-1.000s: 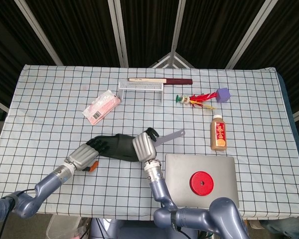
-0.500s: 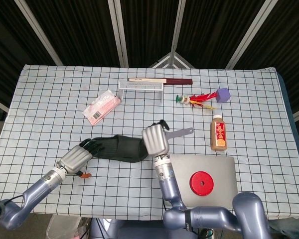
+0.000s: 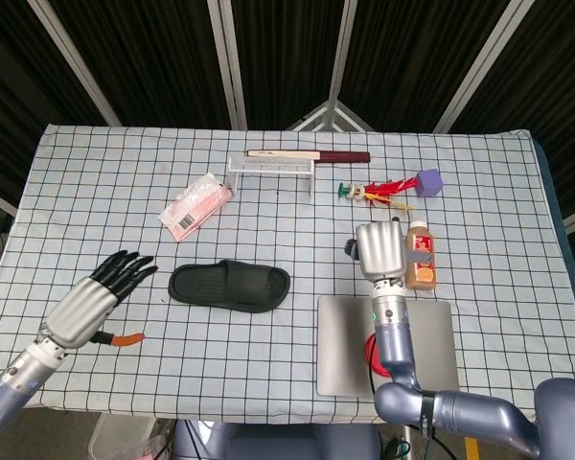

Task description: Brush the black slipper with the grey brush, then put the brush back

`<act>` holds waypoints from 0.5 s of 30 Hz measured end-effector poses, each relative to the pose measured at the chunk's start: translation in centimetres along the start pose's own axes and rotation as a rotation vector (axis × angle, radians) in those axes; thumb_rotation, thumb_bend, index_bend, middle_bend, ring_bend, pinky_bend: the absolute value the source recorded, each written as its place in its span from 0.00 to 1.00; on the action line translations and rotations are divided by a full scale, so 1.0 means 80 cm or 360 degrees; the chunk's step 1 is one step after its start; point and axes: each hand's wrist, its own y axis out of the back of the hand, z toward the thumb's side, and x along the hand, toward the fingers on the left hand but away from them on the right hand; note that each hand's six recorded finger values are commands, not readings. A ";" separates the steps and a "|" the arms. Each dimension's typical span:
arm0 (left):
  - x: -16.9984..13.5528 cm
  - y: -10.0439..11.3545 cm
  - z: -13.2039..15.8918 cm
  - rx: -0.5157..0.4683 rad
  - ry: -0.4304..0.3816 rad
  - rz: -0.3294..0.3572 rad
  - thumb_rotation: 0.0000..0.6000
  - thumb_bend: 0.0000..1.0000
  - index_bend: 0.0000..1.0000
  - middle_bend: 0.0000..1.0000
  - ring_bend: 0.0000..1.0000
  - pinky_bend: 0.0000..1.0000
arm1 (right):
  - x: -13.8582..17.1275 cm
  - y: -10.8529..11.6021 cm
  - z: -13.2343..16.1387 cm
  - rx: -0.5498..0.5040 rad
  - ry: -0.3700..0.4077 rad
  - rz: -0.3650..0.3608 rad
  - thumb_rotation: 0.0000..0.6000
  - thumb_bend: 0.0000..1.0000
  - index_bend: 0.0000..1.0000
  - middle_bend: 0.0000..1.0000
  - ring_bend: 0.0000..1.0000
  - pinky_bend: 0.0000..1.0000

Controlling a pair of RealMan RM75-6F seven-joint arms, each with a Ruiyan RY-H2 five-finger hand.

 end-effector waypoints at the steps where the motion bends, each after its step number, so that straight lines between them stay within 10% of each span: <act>1: -0.009 0.003 -0.004 -0.0004 0.0033 0.0019 0.72 0.22 0.00 0.02 0.00 0.00 | -0.003 -0.008 -0.003 0.0006 -0.0007 0.0019 1.00 0.77 0.77 0.76 0.59 0.57; 15: -0.043 0.005 -0.075 0.0125 0.0542 0.0115 0.71 0.21 0.00 0.00 0.00 0.00 | -0.009 -0.111 -0.006 0.0140 0.0028 0.0249 1.00 0.77 0.62 0.64 0.58 0.54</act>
